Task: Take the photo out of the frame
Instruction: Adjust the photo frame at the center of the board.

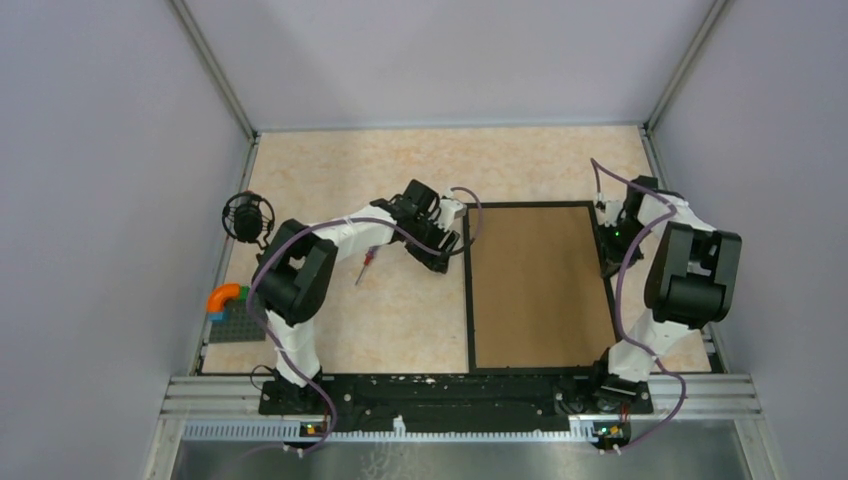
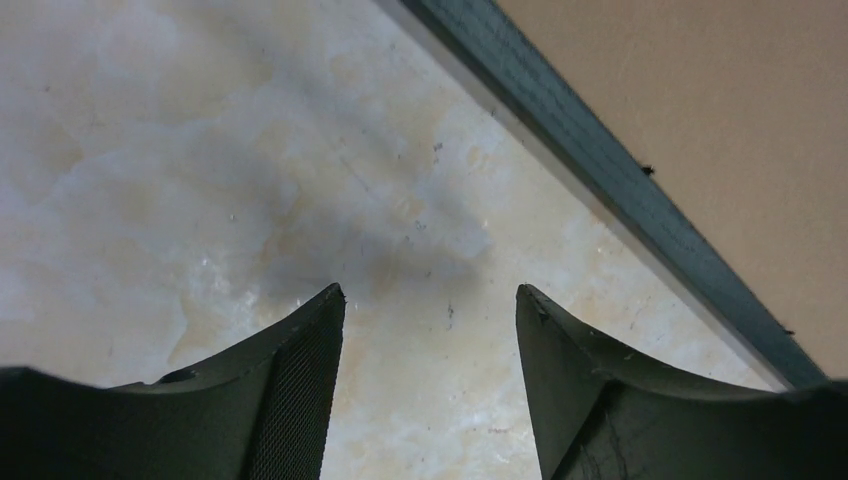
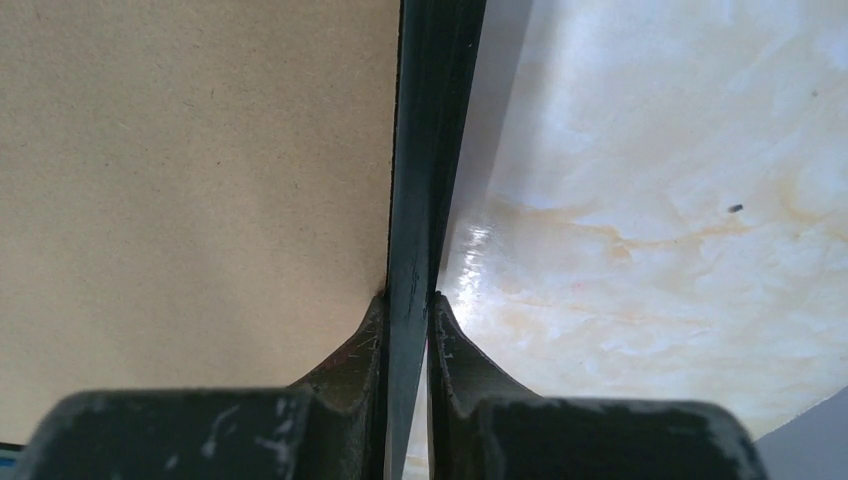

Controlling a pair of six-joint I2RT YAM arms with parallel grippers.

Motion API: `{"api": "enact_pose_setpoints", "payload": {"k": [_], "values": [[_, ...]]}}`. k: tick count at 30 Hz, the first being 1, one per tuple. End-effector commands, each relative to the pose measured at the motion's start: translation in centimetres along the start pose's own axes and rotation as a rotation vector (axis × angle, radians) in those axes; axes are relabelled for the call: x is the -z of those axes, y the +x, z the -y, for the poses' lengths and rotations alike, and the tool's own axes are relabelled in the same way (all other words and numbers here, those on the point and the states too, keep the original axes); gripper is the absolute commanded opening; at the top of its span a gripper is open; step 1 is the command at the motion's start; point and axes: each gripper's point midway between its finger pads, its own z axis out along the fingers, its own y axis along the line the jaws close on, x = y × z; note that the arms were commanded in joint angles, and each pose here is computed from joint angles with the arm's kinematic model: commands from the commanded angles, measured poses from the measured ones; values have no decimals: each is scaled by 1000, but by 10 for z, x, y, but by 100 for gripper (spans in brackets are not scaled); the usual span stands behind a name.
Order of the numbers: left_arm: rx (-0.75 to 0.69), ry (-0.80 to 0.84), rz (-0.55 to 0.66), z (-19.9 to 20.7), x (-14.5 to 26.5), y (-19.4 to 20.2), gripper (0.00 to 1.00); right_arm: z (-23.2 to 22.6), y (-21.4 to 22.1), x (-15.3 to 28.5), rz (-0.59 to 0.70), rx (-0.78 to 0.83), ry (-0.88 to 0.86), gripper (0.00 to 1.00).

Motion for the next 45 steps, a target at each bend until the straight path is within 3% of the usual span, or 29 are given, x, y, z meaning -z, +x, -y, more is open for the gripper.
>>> {"api": "enact_pose_setpoints", "payload": {"k": [1,10,14,19,24,32,36,42,45], "values": [[54,87,68,0,-8,-31,67,-36,-14,-18,19,24,-79,0],[136,135,67,-17,-22,-42,69,-73,-39,-21,36,-31,-185,0],[153,62,57,-52,-35,-42,66,-88,-52,-24,41,-25,-224,1],[200,48,58,-92,-43,-51,61,-99,-67,-25,54,-27,-267,7],[139,-7,91,-116,-31,-73,66,-106,-88,-17,88,-42,-316,16],[147,-95,-7,-68,17,-41,72,-110,-83,0,113,-63,-316,31],[232,-102,-47,-39,20,-14,73,-106,-78,-2,111,-63,-284,33],[336,-123,-52,-40,5,-14,72,-105,-83,-9,110,-57,-255,33],[336,-137,-71,-42,-5,-13,66,-103,-85,-12,110,-54,-236,32]]}}
